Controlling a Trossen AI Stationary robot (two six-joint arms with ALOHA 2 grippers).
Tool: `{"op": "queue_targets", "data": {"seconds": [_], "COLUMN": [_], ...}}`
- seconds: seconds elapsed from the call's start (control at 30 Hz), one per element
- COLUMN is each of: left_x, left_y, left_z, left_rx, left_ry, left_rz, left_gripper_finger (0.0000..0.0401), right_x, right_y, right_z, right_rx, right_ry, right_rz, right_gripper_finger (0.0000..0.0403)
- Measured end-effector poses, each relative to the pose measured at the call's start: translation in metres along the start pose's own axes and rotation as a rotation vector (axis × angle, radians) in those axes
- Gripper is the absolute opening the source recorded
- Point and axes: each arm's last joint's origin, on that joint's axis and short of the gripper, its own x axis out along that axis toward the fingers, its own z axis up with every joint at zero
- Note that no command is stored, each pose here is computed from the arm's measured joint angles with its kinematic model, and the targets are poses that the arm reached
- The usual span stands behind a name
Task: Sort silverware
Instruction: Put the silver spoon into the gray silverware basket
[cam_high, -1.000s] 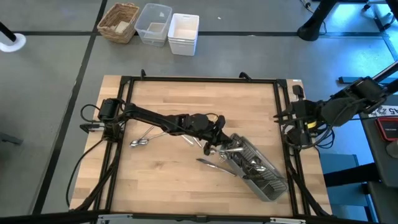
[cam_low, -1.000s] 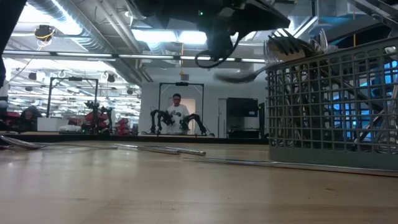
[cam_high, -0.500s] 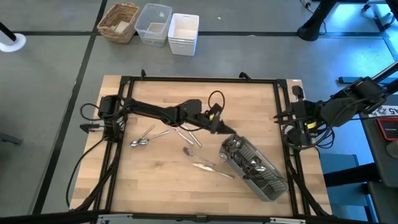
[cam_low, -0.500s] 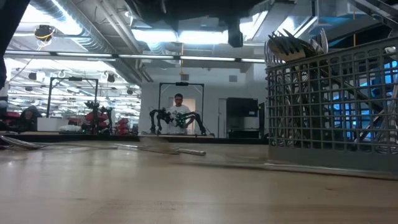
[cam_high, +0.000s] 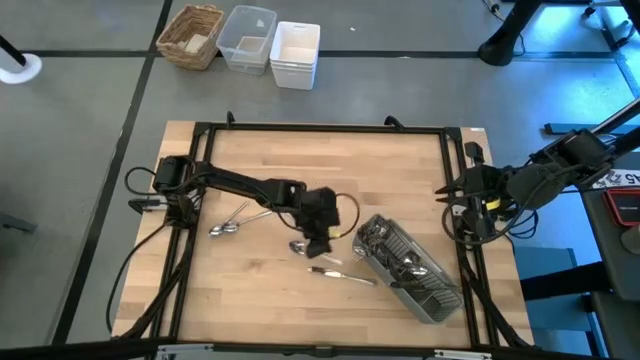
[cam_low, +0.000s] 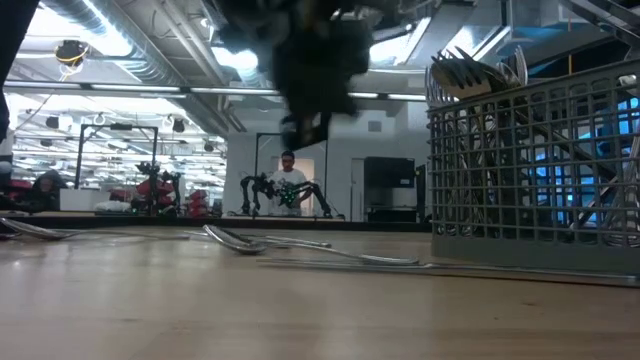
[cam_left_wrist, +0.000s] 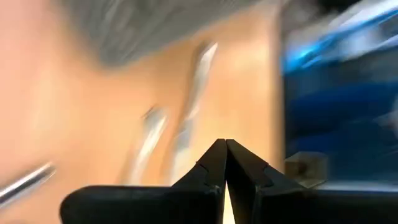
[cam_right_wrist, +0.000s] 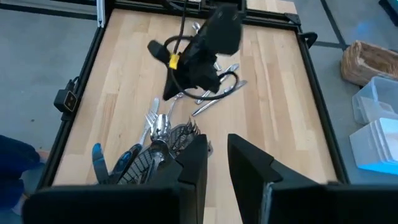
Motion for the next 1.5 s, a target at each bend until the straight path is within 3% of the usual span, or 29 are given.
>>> {"op": "queue_targets", "data": {"seconds": [0.17, 0.27, 0.4, 0.6, 0.8, 1.03, 1.2, 1.5], "left_x": [0.007, 0.010, 0.014, 0.015, 0.013, 0.018, 0.023, 0.027], "left_y": [-0.004, -0.007, -0.007, 0.002, 0.001, -0.013, -0.023, -0.020], "left_z": [-0.031, -0.040, -0.049, -0.063, -0.074, -0.085, -0.090, -0.096], "left_rx": [0.154, 0.245, 0.320, 0.231, 0.296, 0.526, 0.682, 0.737], "left_ry": [0.161, 0.195, 0.224, 0.292, 0.414, 0.506, 0.508, 0.506], "left_rz": [0.351, 0.464, 0.481, 0.517, 0.531, 0.488, 0.534, 0.586], "left_gripper_finger": [0.0001, 0.0001, 0.0013, 0.0091, 0.0147, 0.0156, 0.0157, 0.0157], "right_x": [0.006, 0.012, 0.018, 0.024, 0.024, 0.024, 0.024, 0.024], "right_y": [0.004, 0.007, 0.012, 0.015, 0.015, 0.015, 0.015, 0.015], "right_z": [0.003, 0.005, 0.007, 0.009, 0.009, 0.010, 0.010, 0.010], "right_rx": [0.013, 0.006, -0.002, -0.009, -0.010, -0.011, -0.011, -0.010], "right_ry": [0.017, 0.030, 0.046, 0.060, 0.060, 0.059, 0.059, 0.059], "right_rz": [-0.006, -0.011, -0.018, -0.022, -0.025, -0.029, -0.029, -0.029], "right_gripper_finger": [0.0067, 0.0067, 0.0067, 0.0067, 0.0067, 0.0067, 0.0067, 0.0067]}}
